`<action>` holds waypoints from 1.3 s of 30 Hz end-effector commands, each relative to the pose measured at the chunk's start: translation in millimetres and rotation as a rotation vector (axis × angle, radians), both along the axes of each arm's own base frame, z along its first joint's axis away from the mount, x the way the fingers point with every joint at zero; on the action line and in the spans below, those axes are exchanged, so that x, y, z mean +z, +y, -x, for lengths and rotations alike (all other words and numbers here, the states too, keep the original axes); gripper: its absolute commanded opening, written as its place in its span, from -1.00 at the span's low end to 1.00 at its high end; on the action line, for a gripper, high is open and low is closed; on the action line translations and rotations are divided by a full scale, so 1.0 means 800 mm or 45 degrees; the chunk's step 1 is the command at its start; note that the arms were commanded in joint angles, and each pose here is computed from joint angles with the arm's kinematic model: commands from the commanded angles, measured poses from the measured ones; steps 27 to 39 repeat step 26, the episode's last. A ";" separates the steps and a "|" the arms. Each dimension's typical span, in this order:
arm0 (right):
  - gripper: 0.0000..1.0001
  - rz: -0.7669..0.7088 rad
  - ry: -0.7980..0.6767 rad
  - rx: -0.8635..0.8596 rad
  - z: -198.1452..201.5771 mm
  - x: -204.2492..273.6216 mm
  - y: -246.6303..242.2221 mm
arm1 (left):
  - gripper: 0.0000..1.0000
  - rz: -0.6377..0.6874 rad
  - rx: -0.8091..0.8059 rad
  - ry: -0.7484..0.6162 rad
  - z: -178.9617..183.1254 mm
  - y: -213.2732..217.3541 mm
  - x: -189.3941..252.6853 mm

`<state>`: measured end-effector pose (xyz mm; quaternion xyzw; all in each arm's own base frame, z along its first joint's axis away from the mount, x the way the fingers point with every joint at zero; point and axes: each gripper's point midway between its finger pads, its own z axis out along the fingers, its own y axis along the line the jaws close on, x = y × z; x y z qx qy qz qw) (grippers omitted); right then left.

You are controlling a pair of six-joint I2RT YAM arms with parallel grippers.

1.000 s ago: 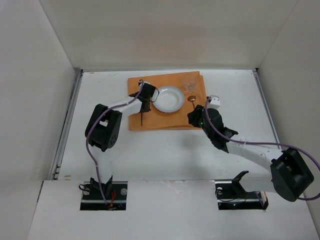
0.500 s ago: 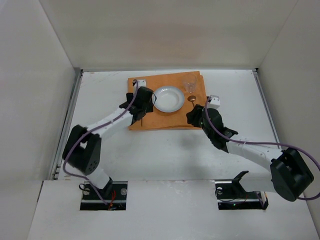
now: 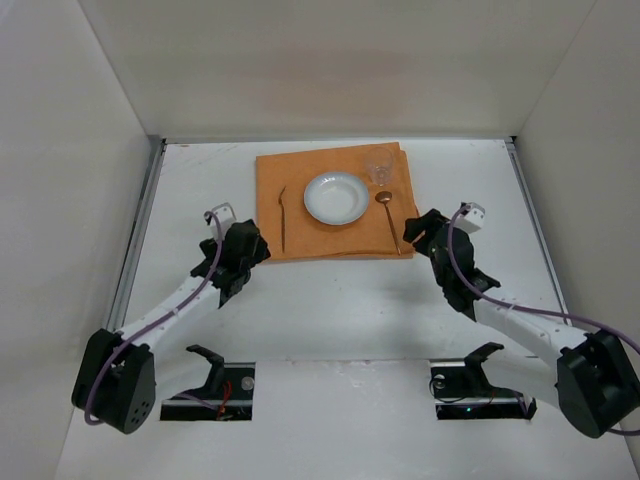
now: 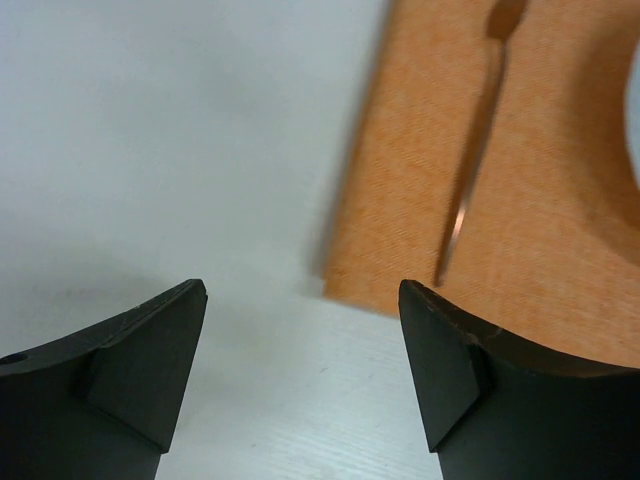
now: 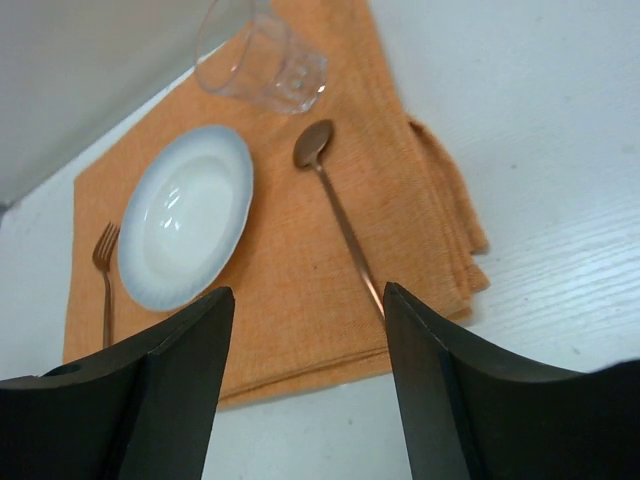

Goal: Set the dinner table for one person

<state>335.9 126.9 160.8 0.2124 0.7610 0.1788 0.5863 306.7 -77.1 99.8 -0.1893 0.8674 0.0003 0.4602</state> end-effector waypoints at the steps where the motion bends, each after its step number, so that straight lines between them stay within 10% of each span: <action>1: 0.37 -0.144 -0.078 -0.120 -0.008 0.016 -0.022 | 0.56 0.090 0.129 -0.039 0.018 0.024 -0.005; 39: 0.46 -0.245 -0.045 -0.259 -0.012 -0.005 -0.054 | 0.63 0.164 0.328 -0.038 0.040 0.072 -0.018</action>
